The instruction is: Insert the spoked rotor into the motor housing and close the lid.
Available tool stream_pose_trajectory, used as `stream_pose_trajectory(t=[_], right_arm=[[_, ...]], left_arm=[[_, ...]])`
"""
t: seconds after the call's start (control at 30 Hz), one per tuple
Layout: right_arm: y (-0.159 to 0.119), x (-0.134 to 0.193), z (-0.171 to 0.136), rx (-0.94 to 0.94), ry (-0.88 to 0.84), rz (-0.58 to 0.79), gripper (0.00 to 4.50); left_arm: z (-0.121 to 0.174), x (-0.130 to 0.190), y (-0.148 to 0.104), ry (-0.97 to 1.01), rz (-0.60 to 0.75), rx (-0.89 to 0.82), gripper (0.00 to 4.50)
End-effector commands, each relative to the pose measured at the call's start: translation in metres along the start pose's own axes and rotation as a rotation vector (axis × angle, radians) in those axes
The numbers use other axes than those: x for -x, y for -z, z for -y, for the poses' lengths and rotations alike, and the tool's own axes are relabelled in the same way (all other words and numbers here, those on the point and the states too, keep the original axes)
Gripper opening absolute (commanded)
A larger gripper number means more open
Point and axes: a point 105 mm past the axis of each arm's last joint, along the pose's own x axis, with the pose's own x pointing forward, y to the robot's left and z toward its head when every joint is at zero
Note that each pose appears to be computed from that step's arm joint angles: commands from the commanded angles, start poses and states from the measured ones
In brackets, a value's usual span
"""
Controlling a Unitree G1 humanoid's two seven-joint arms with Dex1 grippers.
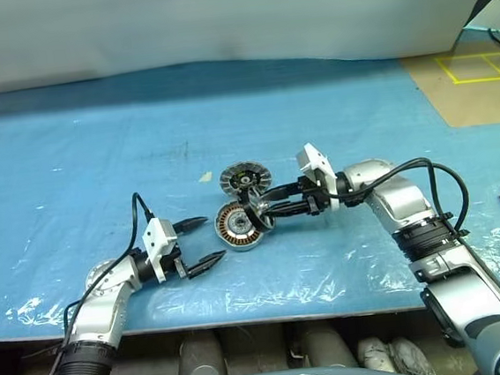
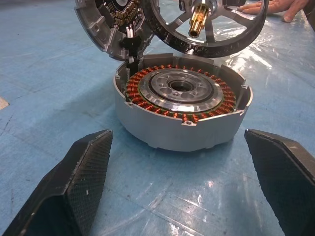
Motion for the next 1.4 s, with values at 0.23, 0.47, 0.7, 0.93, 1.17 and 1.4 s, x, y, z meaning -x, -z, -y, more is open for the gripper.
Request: stream_pose_trajectory(t=[0.23, 0.47, 0.7, 0.93, 1.17, 1.4], right_arm=[[-0.022, -0.012, -0.002, 0.076, -0.054, 0.007, 1.28], [-0.018, -0.011, -0.004, 0.076, -0.058, -0.015, 1.28], [-0.014, -0.012, -0.005, 0.093, -0.067, -0.056, 1.28], [-0.010, -0.012, -0.001, 0.113, -0.062, -0.088, 1.28], [-0.008, -0.012, 0.002, 0.121, -0.059, -0.104, 1.61], [-0.006, -0.012, 0.002, 0.140, -0.056, -0.110, 3.83]], left_arm=[[0.002, -0.001, -0.005, 0.004, 0.020, -0.024, 4.50], [0.004, 0.000, -0.005, 0.011, 0.023, -0.017, 4.50], [0.006, 0.000, -0.006, 0.023, 0.045, -0.012, 4.50], [0.006, 0.000, -0.005, 0.017, 0.047, -0.008, 4.50], [0.006, 0.000, -0.005, 0.010, 0.051, -0.004, 4.50], [0.006, 0.000, -0.004, 0.009, 0.047, -0.005, 4.50]])
